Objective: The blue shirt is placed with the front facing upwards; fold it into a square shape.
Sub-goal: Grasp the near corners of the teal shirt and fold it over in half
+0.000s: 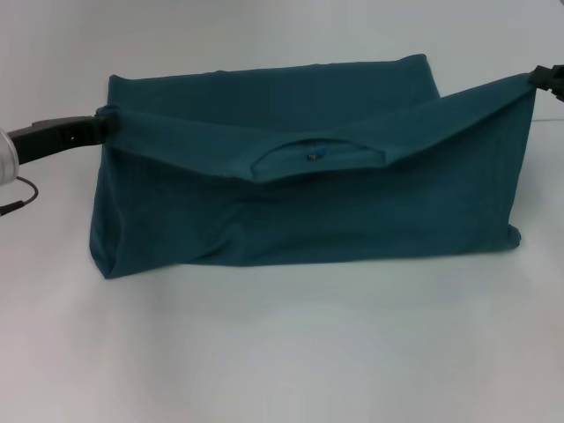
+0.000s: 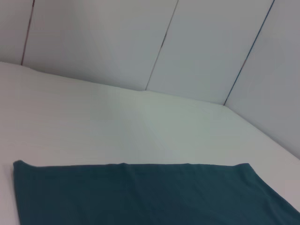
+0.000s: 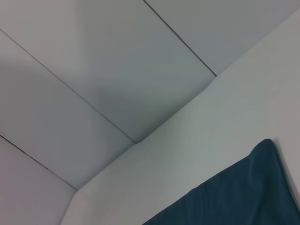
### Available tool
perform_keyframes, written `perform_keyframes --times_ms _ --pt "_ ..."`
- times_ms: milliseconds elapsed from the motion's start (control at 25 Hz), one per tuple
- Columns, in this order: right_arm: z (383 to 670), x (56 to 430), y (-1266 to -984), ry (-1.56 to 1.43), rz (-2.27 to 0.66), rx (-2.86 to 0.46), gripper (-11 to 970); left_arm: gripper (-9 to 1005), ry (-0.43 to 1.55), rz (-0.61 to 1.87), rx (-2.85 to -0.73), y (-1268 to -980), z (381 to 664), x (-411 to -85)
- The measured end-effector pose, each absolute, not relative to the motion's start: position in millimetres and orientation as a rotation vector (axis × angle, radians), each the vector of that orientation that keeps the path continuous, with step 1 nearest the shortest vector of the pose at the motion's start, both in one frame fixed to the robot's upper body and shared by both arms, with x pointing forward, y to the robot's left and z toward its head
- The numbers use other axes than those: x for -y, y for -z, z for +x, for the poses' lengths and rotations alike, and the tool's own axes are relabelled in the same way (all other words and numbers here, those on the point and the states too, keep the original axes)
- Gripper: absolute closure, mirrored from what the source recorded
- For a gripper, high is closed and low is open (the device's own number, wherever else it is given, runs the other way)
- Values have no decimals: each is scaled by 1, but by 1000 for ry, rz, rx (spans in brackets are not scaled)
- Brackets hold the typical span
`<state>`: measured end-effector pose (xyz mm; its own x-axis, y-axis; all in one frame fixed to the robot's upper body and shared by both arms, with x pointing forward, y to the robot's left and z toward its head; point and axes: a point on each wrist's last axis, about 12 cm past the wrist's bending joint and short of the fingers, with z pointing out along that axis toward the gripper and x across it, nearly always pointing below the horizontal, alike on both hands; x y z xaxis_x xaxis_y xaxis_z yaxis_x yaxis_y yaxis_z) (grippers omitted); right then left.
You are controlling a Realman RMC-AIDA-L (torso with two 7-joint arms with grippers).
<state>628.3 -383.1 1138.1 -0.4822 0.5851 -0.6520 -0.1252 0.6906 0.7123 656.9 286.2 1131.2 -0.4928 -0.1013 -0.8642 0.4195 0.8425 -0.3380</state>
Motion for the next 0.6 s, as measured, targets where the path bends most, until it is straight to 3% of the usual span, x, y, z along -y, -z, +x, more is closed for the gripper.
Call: perform_keyframes --times_ms 600 --pt "637 380 -1138 -831 359 -1916 903 913 559 260 -1998 -1131 668 -278"
